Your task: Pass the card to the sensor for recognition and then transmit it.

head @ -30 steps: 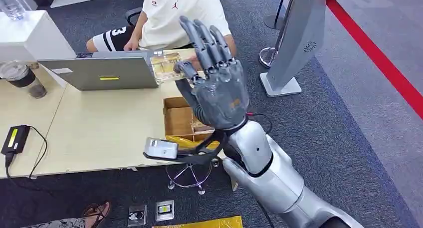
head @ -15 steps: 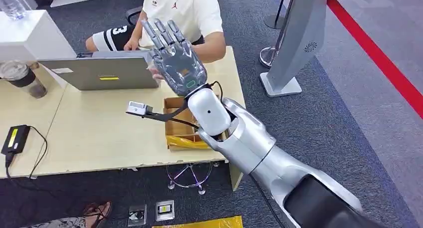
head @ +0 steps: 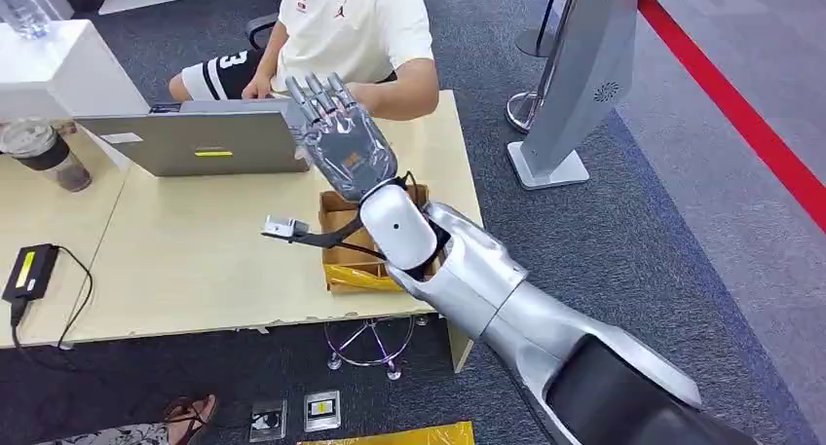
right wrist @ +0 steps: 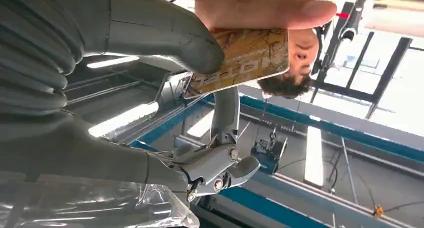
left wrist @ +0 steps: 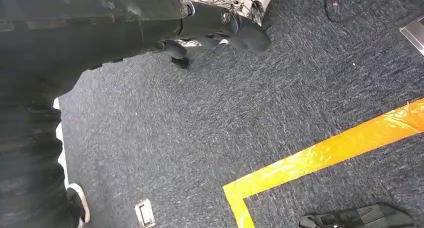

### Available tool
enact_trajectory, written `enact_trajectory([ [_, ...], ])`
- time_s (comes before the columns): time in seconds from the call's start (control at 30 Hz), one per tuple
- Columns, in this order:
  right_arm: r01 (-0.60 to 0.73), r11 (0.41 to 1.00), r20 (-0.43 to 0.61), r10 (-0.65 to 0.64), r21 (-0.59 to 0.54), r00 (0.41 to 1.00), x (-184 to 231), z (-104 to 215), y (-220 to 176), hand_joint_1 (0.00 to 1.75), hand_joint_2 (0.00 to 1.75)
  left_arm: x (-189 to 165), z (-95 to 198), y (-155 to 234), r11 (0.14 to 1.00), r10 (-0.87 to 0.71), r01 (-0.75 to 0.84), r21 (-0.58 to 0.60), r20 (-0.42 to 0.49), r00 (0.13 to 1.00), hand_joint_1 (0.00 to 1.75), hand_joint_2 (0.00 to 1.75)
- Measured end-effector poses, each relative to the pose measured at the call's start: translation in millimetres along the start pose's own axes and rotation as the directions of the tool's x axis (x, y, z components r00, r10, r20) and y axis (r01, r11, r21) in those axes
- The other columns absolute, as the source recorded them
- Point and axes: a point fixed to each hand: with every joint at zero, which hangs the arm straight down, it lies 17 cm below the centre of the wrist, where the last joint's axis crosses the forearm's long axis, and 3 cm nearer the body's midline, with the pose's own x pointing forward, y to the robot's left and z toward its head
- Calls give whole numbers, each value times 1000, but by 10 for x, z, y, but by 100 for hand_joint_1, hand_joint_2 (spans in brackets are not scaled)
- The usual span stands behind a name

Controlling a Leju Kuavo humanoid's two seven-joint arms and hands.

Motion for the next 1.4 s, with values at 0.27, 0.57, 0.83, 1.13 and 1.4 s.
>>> enact_trajectory([
  [0.27,-36,995,28,34,94,999,65,112,323,0,175,13,5,-31,1000,-2,2,-9,-4,1000,0,175],
  [0.57,-41,988,-81,54,152,995,-218,241,592,0,175,-24,6,-34,1000,30,-30,-3,-18,999,0,175],
  [0.83,-60,946,-264,149,318,953,-1136,713,1242,0,175,-77,7,-36,1000,22,-22,-2,-25,999,0,175],
  [1.13,6,924,-449,180,383,875,-1978,1555,1682,0,175,-162,4,0,1000,20,-20,2,-44,999,0,175],
  [1.4,95,950,-545,88,298,834,-2186,1992,1645,0,175,-219,-2,58,999,40,-40,9,-64,997,0,175],
])
